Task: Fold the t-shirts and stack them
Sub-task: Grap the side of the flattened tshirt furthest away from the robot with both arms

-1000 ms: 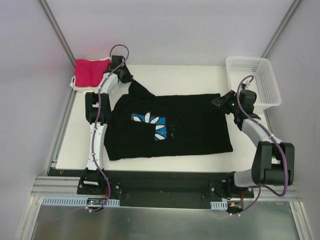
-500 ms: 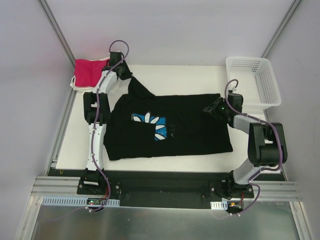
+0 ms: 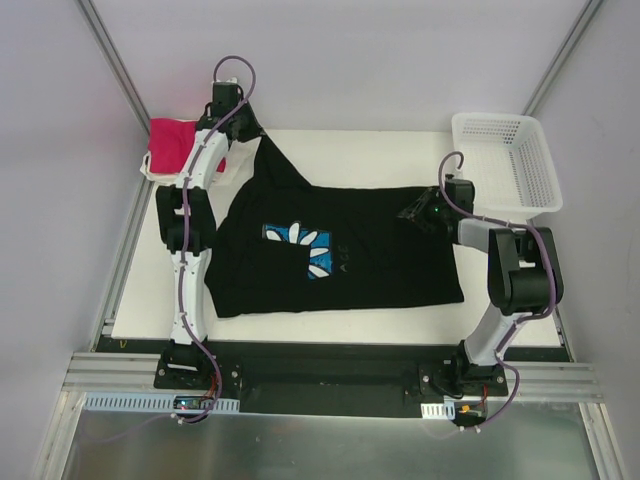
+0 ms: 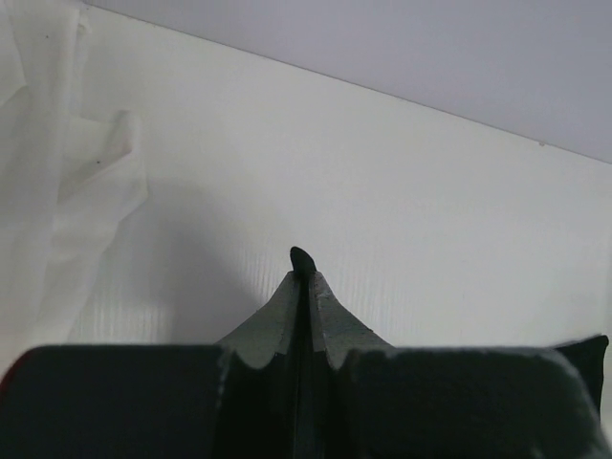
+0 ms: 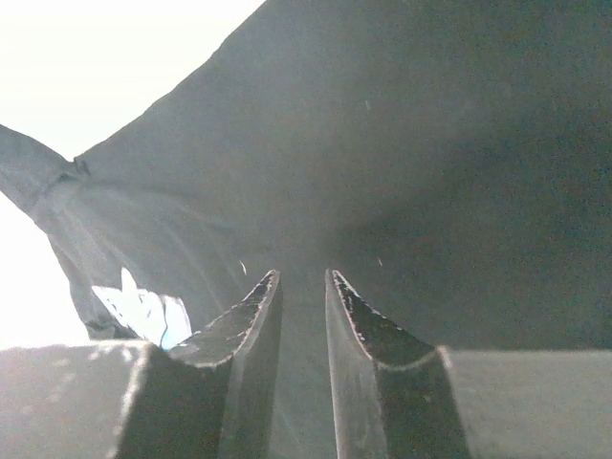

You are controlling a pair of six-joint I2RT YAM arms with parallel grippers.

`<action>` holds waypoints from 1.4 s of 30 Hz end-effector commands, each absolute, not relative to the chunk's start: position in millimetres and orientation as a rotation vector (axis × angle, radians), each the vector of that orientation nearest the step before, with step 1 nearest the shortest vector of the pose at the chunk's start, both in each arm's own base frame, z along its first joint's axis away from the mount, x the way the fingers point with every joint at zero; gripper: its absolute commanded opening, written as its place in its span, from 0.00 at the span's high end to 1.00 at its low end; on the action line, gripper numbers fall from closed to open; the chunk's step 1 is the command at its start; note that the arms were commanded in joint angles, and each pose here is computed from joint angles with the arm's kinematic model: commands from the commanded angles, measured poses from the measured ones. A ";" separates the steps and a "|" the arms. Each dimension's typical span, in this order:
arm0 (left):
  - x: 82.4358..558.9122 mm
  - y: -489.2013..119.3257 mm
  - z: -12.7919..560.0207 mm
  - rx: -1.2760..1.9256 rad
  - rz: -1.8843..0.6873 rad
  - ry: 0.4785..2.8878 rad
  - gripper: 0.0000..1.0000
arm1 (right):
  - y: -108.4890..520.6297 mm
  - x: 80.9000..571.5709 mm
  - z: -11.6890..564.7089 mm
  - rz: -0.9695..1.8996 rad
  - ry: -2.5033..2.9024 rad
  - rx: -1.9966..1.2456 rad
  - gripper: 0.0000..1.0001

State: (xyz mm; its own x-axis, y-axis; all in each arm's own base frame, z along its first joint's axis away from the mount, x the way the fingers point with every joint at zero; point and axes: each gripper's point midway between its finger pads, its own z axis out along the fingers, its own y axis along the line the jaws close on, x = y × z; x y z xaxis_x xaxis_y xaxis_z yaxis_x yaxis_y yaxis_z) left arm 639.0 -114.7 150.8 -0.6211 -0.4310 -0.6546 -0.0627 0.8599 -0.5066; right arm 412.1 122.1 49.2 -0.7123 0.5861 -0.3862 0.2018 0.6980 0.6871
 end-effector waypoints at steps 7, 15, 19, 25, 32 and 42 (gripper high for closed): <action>626.1 -113.4 204.7 -0.289 -0.544 2.122 0.98 | 114.5 497.9 88.7 0.730 2.252 0.507 0.63; 622.5 -107.6 203.0 -0.270 -0.503 2.129 0.99 | 77.3 543.6 89.6 0.608 2.256 0.566 0.60; 621.8 -104.2 203.1 -0.269 -0.501 2.130 0.99 | 56.6 558.6 93.9 0.561 2.276 0.570 0.59; 620.1 -99.0 202.8 -0.275 -0.488 2.132 1.00 | 36.3 563.2 100.9 0.506 2.264 0.570 0.58; 615.6 -91.1 211.3 -0.298 -0.448 2.119 1.00 | 40.1 557.2 100.2 0.529 2.272 0.553 0.58; 609.8 -68.0 223.1 -0.377 -0.321 2.084 1.00 | 46.2 547.2 88.5 0.569 2.285 0.545 0.58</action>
